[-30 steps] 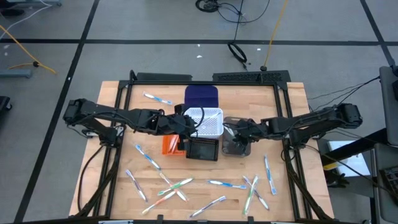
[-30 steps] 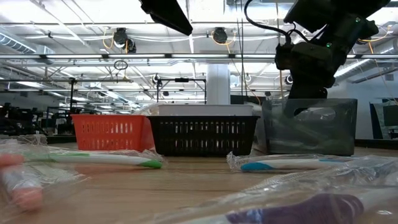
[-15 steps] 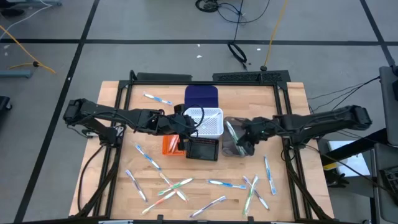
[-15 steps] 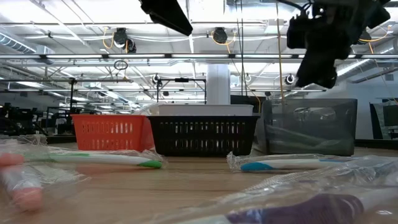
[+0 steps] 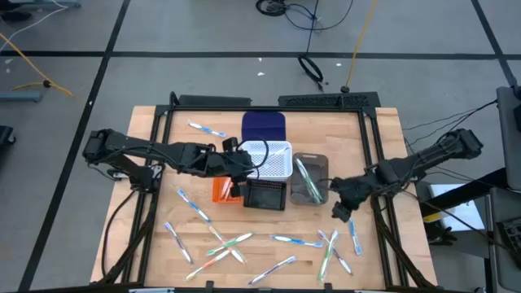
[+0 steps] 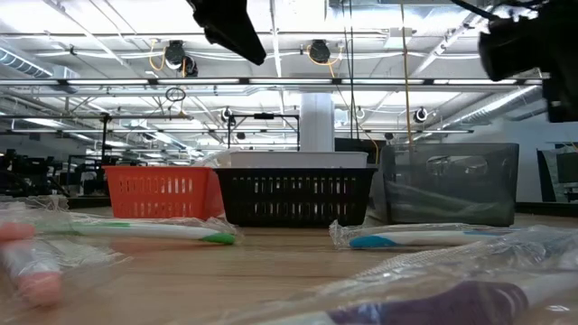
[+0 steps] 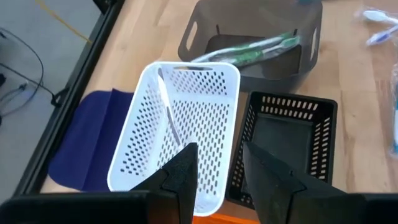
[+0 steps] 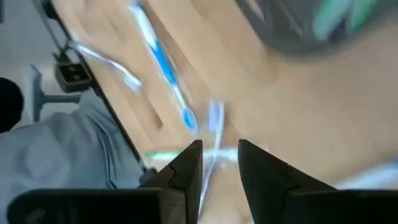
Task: Pick & Place Toothbrushes
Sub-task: Put the blue toothbrush into the black basket
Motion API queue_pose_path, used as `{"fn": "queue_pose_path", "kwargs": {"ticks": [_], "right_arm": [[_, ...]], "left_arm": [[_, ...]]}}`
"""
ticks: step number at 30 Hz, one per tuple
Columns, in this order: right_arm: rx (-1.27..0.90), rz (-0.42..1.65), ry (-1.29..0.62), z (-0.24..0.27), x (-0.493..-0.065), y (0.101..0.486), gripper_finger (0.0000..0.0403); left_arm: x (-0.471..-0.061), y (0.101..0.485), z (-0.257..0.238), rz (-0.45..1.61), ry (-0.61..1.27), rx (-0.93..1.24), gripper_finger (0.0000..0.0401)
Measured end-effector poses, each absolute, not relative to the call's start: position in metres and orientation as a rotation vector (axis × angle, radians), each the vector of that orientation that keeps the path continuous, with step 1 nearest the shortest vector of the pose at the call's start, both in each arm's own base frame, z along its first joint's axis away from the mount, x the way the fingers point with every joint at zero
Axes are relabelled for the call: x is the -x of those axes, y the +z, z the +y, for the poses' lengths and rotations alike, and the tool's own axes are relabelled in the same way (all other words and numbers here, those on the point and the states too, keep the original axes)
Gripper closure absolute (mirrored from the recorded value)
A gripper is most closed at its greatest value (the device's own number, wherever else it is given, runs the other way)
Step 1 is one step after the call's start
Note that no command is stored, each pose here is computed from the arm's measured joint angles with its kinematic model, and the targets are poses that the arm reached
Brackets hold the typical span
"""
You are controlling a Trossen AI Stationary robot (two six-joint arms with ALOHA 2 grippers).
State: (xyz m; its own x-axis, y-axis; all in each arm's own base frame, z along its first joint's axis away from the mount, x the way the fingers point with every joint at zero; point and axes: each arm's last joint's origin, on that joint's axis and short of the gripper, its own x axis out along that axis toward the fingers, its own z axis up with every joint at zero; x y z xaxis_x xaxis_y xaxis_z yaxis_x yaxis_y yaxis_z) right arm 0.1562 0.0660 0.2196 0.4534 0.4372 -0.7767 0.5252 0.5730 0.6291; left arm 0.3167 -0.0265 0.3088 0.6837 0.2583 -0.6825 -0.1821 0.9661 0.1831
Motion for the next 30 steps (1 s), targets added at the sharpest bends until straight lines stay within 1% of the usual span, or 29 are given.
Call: {"fn": "queue_pose_path", "kwargs": {"ticks": [7, 10, 13, 17, 22, 26, 30], "right_arm": [[-1.051, 1.290, -0.309, 0.080, -0.133, 0.210, 0.0310], [-1.051, 1.319, -0.423, 0.083, -0.124, 0.207, 0.0310], [-1.049, 1.312, -0.487, 0.086, -0.119, 0.206, 0.0310], [-1.053, 1.283, -0.533, 0.089, -0.115, 0.202, 0.0310], [-1.120, 1.299, -0.601, 0.091, -0.107, 0.179, 0.0310], [-1.194, 1.272, -0.547, 0.094, -0.107, 0.158, 0.0310], [-1.270, 1.281, -0.531, 0.093, -0.103, 0.137, 0.0310]], "left_arm": [[-0.317, 0.308, -0.026, 0.776, 0.269, -0.052, 0.0274], [-0.316, 0.304, -0.026, 0.782, 0.279, -0.032, 0.0274], [-0.315, 0.296, -0.026, 0.798, 0.296, -0.001, 0.0274], [-0.311, 0.280, -0.026, 0.836, 0.322, 0.042, 0.0274], [-0.309, 0.265, -0.029, 0.833, 0.327, 0.069, 0.0274], [-0.310, 0.264, -0.034, 0.809, 0.308, 0.068, 0.0274], [-0.311, 0.266, -0.041, 0.789, 0.287, 0.065, 0.0274]]}}
